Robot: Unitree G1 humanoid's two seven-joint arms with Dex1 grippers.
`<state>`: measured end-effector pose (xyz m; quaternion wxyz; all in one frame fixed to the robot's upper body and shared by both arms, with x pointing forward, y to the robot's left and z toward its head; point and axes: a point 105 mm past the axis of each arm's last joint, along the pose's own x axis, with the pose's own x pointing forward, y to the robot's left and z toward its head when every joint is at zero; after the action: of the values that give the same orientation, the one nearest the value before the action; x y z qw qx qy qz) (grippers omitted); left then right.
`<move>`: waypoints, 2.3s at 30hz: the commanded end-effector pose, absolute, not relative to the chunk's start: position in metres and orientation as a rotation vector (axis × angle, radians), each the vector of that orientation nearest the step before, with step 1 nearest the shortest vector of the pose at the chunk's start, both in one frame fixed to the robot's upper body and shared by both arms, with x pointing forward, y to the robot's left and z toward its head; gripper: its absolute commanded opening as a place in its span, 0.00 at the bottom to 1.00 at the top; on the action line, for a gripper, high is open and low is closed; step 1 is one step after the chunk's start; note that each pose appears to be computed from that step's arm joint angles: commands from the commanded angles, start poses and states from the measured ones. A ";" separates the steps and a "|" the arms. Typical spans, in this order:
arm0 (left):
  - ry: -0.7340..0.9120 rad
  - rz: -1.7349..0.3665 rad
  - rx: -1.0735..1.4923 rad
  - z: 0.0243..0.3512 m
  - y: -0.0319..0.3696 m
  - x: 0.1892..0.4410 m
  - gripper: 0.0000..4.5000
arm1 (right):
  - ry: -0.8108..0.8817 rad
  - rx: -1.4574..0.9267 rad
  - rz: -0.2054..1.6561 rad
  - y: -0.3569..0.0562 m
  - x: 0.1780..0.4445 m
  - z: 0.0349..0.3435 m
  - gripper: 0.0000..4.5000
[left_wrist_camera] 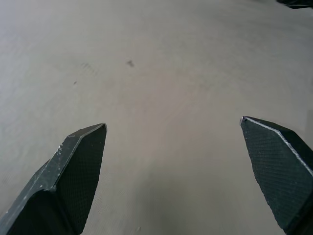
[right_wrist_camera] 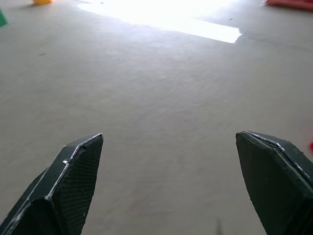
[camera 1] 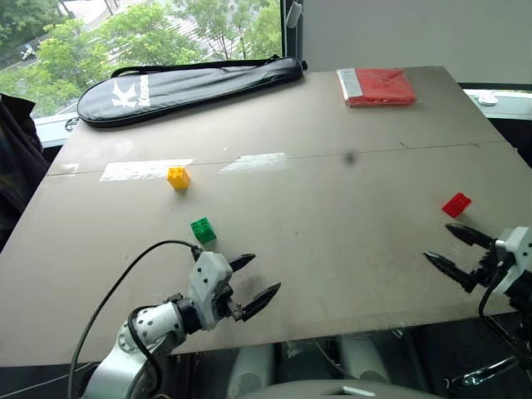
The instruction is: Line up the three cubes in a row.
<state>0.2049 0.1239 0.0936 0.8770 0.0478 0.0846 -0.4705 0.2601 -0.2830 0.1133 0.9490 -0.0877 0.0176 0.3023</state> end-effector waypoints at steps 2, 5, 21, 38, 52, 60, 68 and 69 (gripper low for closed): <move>0.115 -1.110 0.122 0.126 0.108 0.205 0.99 | 0.034 -0.228 0.438 -0.309 0.280 0.133 1.00; 0.095 -1.146 0.144 0.141 0.103 0.209 0.99 | 0.057 -0.261 0.404 -0.315 0.289 0.137 1.00; 0.026 -1.230 0.211 0.188 0.081 0.211 0.99 | 0.300 -0.246 0.451 -0.328 0.324 0.128 1.00; 0.091 -1.143 0.289 0.179 0.099 0.235 1.00 | 0.202 -0.189 0.434 -0.241 0.325 0.127 0.28; 0.096 -1.139 0.417 0.171 0.143 0.267 1.00 | 0.282 -0.095 0.265 -0.129 0.340 0.131 0.28; 0.066 -1.147 0.430 0.169 0.142 0.271 1.00 | 0.350 -0.100 0.252 -0.098 0.325 0.129 0.28; 0.055 -1.167 0.420 0.170 0.139 0.270 1.00 | 0.315 -0.072 0.254 -0.090 0.330 0.137 0.28; 0.054 -1.169 0.418 0.170 0.139 0.270 1.00 | 0.312 -0.068 0.256 -0.090 0.330 0.137 0.40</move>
<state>0.2708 0.1425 0.1622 0.8186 0.1850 0.0454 -0.5418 0.3273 -0.0891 0.1226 0.9731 -0.0373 0.1854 0.1313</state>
